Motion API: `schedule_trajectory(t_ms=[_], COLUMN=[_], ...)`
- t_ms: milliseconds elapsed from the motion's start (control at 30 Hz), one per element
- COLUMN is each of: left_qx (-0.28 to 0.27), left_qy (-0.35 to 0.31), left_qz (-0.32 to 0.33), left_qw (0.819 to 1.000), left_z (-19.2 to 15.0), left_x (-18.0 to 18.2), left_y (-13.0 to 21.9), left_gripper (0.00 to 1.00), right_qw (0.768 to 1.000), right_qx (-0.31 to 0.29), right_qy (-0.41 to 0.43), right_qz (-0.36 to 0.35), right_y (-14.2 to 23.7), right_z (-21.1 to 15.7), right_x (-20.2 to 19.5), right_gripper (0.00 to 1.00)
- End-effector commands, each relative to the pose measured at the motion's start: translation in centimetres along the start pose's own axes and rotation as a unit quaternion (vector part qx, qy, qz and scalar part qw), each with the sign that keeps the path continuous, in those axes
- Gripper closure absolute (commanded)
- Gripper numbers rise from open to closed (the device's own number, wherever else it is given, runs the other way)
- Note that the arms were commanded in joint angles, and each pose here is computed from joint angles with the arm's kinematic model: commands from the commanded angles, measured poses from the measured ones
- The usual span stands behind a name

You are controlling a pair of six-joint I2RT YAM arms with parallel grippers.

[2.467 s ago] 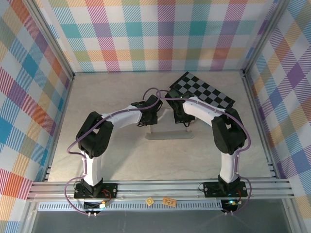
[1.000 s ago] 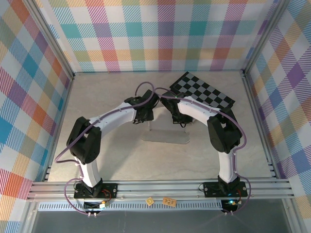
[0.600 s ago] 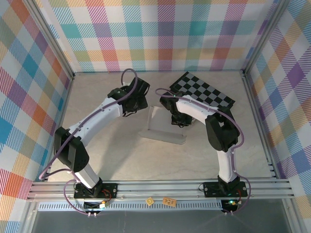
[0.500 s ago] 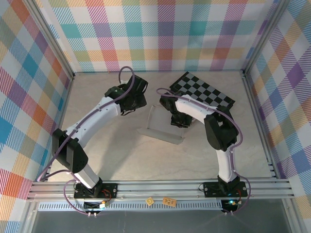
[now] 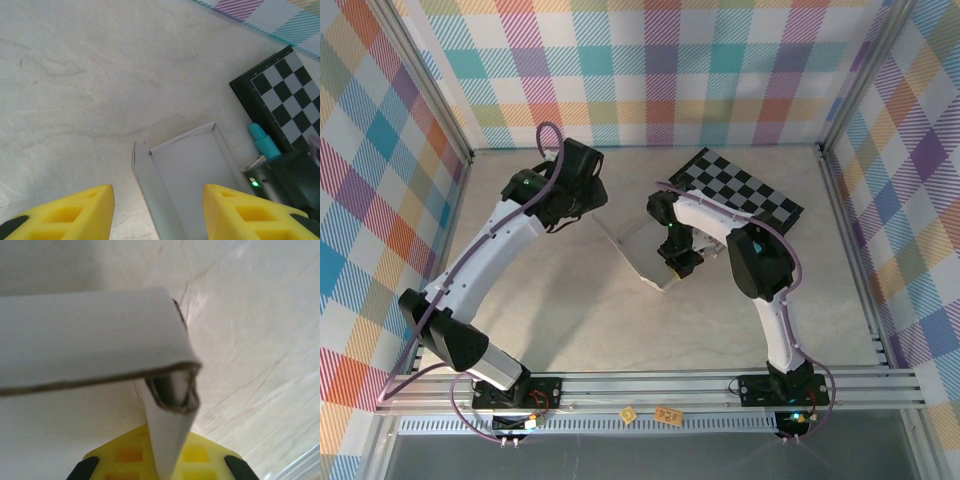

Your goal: Fold the paper box

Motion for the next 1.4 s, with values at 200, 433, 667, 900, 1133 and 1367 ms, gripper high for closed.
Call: schedule_trajectory(t_ms=[200,433,667,900,1133,1367], left_qx=[0.005,0.054,0.091,0.147,0.184,0.227], left_qy=[-0.017,-0.036,-0.05,-0.05,-0.047,-0.049], left_qz=[0.005,-0.021,-0.032,-0.059,-0.054,-0.063], left_qw=[1.0,0.998,0.994,0.986,0.98,0.971], left_z=[-0.1,-1.5,-2.7,-4.0,-5.2,-6.4], left_x=[1.3,0.9,1.0,0.3,0.1,-1.3], left_y=[2.0,1.6,1.4,1.0,0.1,-0.5], left_gripper=[0.52,0.52,0.51,0.49,0.48,0.48], right_qw=[0.984,0.979,0.979,0.983,0.985,0.965], right_qx=[0.093,0.113,0.113,0.096,0.078,-0.037], right_qy=[-0.14,-0.166,-0.167,-0.149,-0.125,0.083], right_qz=[-0.053,-0.04,-0.023,0.038,0.083,0.247], right_y=[-1.7,-1.7,-1.1,2.7,5.7,12.9], right_z=[-2.2,-2.8,-2.7,-1.9,-0.8,3.7], right_x=[0.0,0.3,0.0,0.1,0.2,2.4], right_gripper=[1.0,0.88,0.66,0.49,0.37,0.37])
Point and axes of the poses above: each hand's point on the last joint's axis, 136 mm out from that joint toward the fingers, its own y axis back along the fingers, its own x axis along the line the jaws close on, z = x × y, the point moved 3 cm from there along y, back along the fingers, and after that the axes turned 5 degrees about -y, right-handed, at the moved point
